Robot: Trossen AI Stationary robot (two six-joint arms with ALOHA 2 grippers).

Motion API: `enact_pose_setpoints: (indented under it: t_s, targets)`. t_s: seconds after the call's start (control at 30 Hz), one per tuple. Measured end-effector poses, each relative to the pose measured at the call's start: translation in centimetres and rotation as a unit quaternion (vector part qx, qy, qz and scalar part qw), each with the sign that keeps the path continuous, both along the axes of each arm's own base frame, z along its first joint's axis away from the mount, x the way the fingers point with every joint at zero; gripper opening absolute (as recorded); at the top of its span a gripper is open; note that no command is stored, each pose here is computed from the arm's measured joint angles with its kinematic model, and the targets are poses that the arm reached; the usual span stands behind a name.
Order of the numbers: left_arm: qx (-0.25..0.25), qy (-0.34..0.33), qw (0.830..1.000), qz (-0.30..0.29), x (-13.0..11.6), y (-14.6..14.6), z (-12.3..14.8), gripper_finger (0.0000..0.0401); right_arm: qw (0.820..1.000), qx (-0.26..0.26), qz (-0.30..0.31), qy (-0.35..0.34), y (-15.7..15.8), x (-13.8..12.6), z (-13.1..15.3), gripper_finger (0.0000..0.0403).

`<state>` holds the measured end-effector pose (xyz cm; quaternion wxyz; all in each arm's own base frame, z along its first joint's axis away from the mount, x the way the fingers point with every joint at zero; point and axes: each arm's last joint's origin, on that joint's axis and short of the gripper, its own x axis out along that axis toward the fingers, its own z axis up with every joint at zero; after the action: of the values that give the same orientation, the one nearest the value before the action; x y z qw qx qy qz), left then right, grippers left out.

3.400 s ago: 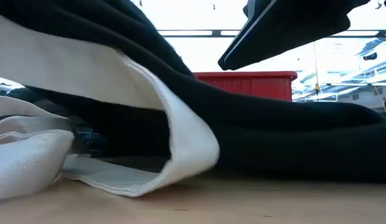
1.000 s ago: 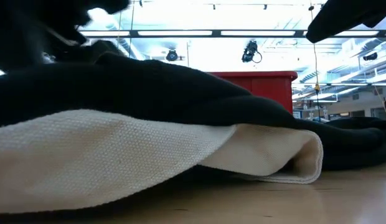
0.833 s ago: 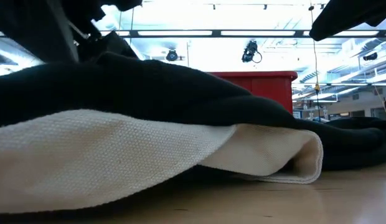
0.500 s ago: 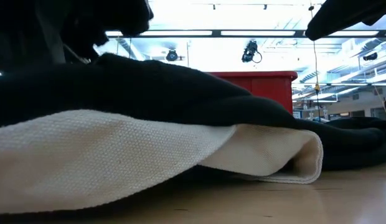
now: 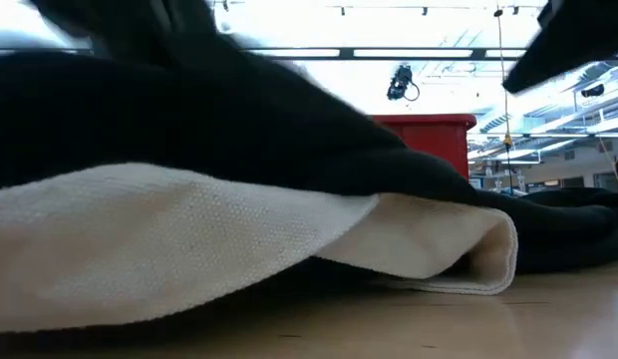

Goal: Fold Laundry from Bin
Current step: Fold the black shirt

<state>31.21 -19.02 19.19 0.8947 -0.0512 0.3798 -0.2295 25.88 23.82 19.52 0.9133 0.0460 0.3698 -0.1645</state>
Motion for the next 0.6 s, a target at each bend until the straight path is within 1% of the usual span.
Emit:
enact_pose_setpoints:
  t_s: [0.07,0.17,0.27,0.4,0.5,0.6]
  targets:
    - [-0.014,-0.032,0.998,-0.047,-0.9,-0.5,2.0,0.0010,1.000,0.006,0.004,0.009,-0.1,-0.1,-0.5,0.0074]
    - [-0.036,-0.087,0.989,-0.117,-2.7,-1.6,5.0,0.0010,1.000,0.008,0.006,0.011,-0.2,-0.3,-1.1,0.0074]
    - [-0.045,-0.099,0.982,-0.155,-4.3,-2.2,6.5,0.0010,1.000,0.012,0.007,0.006,-0.2,-0.3,-1.3,0.0074]
    - [-0.039,-0.056,0.984,-0.164,-5.8,-3.1,6.1,0.0015,1.000,0.014,0.008,0.001,-0.2,-0.2,-1.3,0.0074]
    - [-0.017,-0.031,0.987,-0.157,-6.1,-3.9,4.7,0.0020,1.000,0.014,0.008,0.001,-0.2,-0.2,-1.3,0.0074]
    - [0.011,-0.008,0.988,-0.155,-5.8,-4.7,2.6,0.0029,0.999,0.028,0.011,0.017,-0.2,-0.2,-1.4,0.0074]
